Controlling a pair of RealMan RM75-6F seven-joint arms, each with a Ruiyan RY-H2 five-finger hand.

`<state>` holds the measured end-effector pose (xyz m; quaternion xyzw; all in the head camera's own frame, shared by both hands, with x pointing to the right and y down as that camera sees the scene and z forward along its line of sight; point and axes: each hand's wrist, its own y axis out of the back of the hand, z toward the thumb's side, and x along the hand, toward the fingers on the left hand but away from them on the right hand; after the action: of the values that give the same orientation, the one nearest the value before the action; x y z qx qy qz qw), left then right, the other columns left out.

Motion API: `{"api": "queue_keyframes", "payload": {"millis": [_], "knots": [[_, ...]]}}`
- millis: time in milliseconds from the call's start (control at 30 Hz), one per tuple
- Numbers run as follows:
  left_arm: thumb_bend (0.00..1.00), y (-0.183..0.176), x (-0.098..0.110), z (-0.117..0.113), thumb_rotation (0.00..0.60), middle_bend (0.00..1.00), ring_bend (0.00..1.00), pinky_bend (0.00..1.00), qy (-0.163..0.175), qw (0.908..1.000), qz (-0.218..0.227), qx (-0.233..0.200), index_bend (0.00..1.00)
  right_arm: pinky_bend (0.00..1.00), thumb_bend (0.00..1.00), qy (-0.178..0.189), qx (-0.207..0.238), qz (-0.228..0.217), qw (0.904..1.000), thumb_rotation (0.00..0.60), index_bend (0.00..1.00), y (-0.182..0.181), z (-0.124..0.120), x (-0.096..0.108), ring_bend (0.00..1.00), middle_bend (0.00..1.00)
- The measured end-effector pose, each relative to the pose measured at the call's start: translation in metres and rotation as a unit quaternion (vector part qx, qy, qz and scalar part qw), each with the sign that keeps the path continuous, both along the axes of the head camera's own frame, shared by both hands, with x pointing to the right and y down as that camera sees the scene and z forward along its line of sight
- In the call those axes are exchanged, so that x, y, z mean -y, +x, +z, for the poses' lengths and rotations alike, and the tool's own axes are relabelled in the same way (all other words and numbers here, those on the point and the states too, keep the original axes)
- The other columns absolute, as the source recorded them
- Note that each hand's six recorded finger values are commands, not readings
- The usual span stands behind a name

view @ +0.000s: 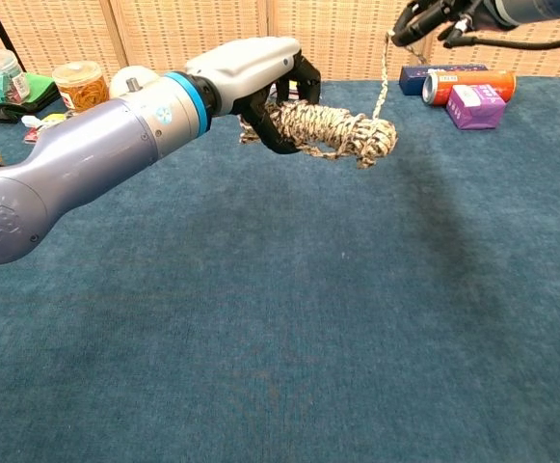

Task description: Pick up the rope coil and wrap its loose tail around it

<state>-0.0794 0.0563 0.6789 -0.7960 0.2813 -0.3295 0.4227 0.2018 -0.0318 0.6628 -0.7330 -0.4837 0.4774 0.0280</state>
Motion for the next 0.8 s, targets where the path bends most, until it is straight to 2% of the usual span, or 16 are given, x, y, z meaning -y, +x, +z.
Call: {"api": "queue_keyframes", "payload": {"millis": [233,400,800], "knots": [[0.46,0.004,0.005,-0.011,0.600,0.49,0.51,0.61,-0.011,0.9995,-0.024,-0.018,0.66,0.00,0.49,-0.035,0.003,-0.001,0.9994,0.600,0.72,0.010,0.019,-0.019,0.00,0.00],[0.46,0.009,0.008,-0.015,0.600,0.49,0.51,0.61,0.001,0.9990,-0.043,-0.014,0.66,0.00,0.49,-0.065,0.020,-0.004,0.9977,0.600,0.72,0.008,0.029,-0.039,0.00,0.00],[0.46,0.023,0.012,-0.017,0.600,0.49,0.51,0.61,0.016,0.9950,-0.098,-0.006,0.66,0.00,0.49,-0.092,0.051,-0.053,0.9930,0.600,0.71,-0.010,0.019,-0.083,0.00,0.00]]}}
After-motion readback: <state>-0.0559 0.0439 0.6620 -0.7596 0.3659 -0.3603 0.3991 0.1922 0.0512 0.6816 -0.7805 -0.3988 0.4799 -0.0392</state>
